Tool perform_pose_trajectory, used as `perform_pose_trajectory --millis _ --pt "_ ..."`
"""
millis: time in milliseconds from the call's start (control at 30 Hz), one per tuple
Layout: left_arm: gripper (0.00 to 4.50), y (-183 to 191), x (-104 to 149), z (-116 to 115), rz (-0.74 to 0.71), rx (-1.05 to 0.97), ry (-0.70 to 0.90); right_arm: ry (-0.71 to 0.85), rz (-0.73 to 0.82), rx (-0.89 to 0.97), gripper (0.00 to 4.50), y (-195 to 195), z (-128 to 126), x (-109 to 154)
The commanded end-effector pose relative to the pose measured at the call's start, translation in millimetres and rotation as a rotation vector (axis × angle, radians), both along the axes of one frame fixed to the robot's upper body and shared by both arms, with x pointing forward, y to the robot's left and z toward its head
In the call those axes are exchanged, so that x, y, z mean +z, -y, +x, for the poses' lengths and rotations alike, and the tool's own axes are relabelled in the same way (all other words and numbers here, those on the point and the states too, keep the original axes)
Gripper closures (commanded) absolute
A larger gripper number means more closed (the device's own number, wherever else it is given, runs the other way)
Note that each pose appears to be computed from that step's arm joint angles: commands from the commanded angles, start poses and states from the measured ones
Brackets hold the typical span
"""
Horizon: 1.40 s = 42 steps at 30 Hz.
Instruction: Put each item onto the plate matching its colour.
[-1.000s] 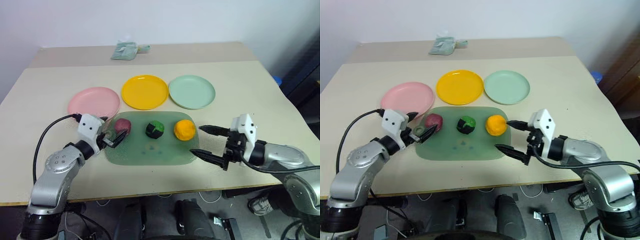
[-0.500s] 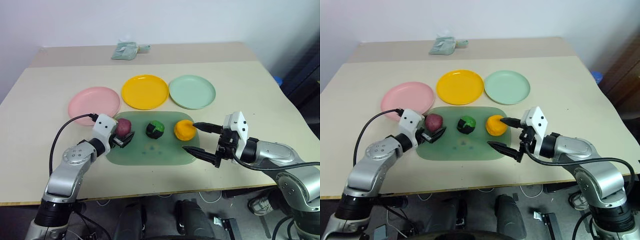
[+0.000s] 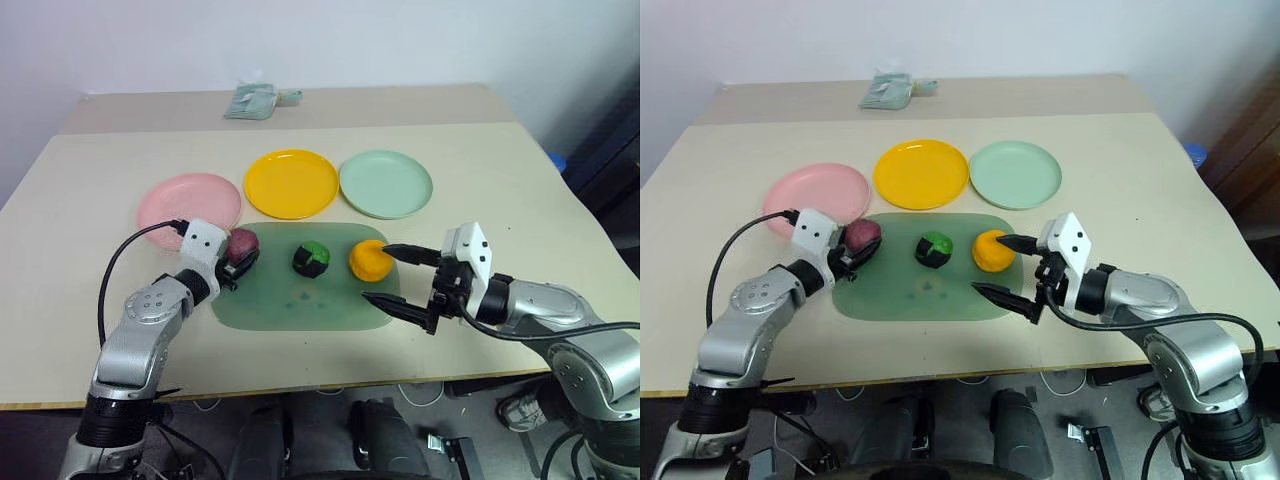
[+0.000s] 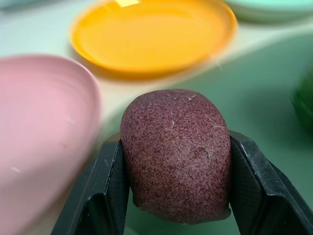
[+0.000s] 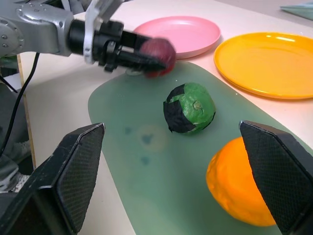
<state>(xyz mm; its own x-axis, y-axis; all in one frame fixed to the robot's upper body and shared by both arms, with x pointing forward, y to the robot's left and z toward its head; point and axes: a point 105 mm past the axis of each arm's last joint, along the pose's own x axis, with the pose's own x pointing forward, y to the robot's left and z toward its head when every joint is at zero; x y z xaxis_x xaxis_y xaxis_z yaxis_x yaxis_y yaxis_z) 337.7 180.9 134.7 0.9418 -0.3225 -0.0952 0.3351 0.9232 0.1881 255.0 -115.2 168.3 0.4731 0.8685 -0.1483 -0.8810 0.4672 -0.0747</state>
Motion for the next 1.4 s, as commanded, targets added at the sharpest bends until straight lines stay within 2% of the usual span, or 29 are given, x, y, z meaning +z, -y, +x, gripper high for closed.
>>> perform_pose_trajectory --millis 33,167,333,433,500,667,867,967,1067,1233,1400 --pt "2.21 -37.5 35.6 16.8 -0.02 0.266 0.172 0.056 0.019 0.016 0.0 -4.3 1.5 10.4" --pt "2.21 -60.8 28.8 25.1 -0.027 0.439 0.137 0.063 0.028 0.025 0.0 -8.9 4.2 10.5" --pt "2.21 -70.0 16.0 24.9 -0.019 0.492 0.089 0.071 0.037 0.03 0.0 -13.3 7.0 10.3" --pt "1.0 -69.7 16.3 24.3 -0.022 0.487 0.09 0.073 0.037 0.029 0.0 -13.6 7.8 10.0" --pt "0.02 -72.2 17.3 23.6 -0.023 0.491 0.094 0.078 0.036 0.02 0.0 -13.2 9.1 10.0" --pt "0.02 -80.6 24.6 18.0 0.0 0.476 0.13 0.092 0.02 -0.014 0.0 -19.4 17.1 7.6" --pt "0.02 -114.5 42.1 -14.7 -0.024 0.49 0.22 0.12 0.043 -0.058 0.0 -35.5 31.3 13.0" --pt "0.02 -119.0 49.6 -29.8 -0.036 0.446 0.249 0.113 0.053 -0.043 0.0 -41.5 31.5 14.8" --pt "0.02 -101.0 47.8 -48.4 -0.006 0.252 0.216 0.127 0.032 -0.004 0.0 -56.5 31.5 16.3" --pt "0.02 -43.5 17.2 -86.3 0.027 -0.154 0.027 0.116 0.0 -0.029 0.0 -83.4 46.7 9.8" --pt "0.02 -27.2 7.2 -95.5 0.028 -0.229 -0.017 0.086 -0.054 -0.057 0.0 -89.1 55.9 -5.2"
